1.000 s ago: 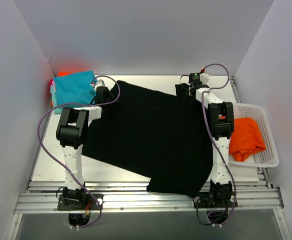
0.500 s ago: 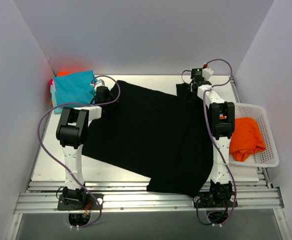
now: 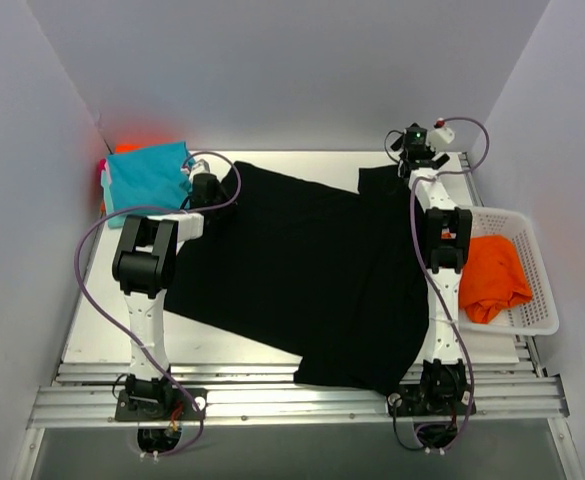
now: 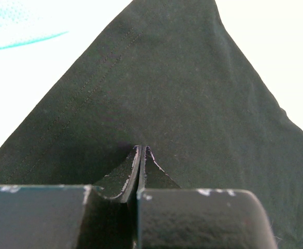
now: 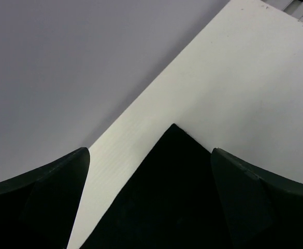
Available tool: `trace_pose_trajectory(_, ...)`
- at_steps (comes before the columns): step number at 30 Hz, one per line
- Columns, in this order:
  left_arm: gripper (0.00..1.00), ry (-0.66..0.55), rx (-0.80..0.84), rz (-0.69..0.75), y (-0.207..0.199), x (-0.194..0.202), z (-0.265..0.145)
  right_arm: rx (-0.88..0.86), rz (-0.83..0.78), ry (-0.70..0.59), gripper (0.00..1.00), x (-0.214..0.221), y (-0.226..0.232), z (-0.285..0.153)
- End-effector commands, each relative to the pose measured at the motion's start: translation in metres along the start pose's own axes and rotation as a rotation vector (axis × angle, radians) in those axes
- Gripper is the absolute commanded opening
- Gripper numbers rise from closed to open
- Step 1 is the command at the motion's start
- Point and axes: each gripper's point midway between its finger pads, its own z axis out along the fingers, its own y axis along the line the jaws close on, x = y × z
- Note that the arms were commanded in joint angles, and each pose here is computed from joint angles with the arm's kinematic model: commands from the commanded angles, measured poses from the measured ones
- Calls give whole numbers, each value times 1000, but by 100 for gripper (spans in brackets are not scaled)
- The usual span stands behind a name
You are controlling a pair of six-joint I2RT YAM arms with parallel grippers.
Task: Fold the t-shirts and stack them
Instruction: Flatten the tshirt out
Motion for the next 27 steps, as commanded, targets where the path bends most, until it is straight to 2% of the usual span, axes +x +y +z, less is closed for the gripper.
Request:
trace_pose_trajectory(1, 2, -48, 27, 11, -11, -14, -1, -15, 73, -144, 100, -57, 25, -24)
trace_pose_trajectory(3, 2, -51, 26, 8, -11, -15, -1, -32, 94, -207, 100, -94, 33, -50)
trace_pose_trajectory(4, 2, -50, 25, 8, -10, -14, -1, -3, 65, -182, 100, -77, 19, -52)
trace_pose_trajectory(5, 2, -51, 24, 6, -10, -14, -1, -34, 72, -212, 100, -100, 33, -78)
trace_pose_trajectory(6, 2, -51, 22, 6, -9, -14, -1, -31, 69, -216, 100, -104, 33, -89)
trace_pose_trajectory(7, 2, -51, 21, 6, -10, -13, -1, -11, 40, -180, 100, -86, 22, -94)
trace_pose_trajectory(8, 2, -52, 20, 4, -10, -14, -1, -34, 47, -190, 100, -101, 29, -115)
trace_pose_trajectory(11, 2, -49, 14, -2, -9, -15, 0, -44, 21, -110, 98, -75, 19, -141)
trace_pose_trajectory(12, 2, -46, 14, -8, -9, -15, 0, -54, 15, -89, 93, -66, 18, -146)
trace_pose_trajectory(14, 2, -38, 8, -13, -8, -16, 0, -56, -20, -18, 76, -37, 6, -150)
trace_pose_trajectory(15, 2, -39, 14, -13, -12, -17, -1, -52, -30, 5, 63, -27, 2, -150)
trace_pose_trajectory(16, 2, -42, 11, -15, -11, -19, -3, -49, -47, 29, 39, -15, -1, -151)
trace_pose_trajectory(18, 2, -66, 23, -20, -17, -28, -10, -23, -77, 74, 5, 9, -16, -148)
trace_pose_trajectory(19, 2, -82, 35, -19, -22, -35, -13, -12, -87, 94, 0, 19, -21, -146)
trace_pose_trajectory(25, 3, -144, 115, 17, -55, -71, -21, 35, -124, 153, 0, 53, -41, -133)
trace_pose_trajectory(27, 5, -147, 120, 27, -57, -72, -16, 46, -130, 166, 0, 58, -45, -130)
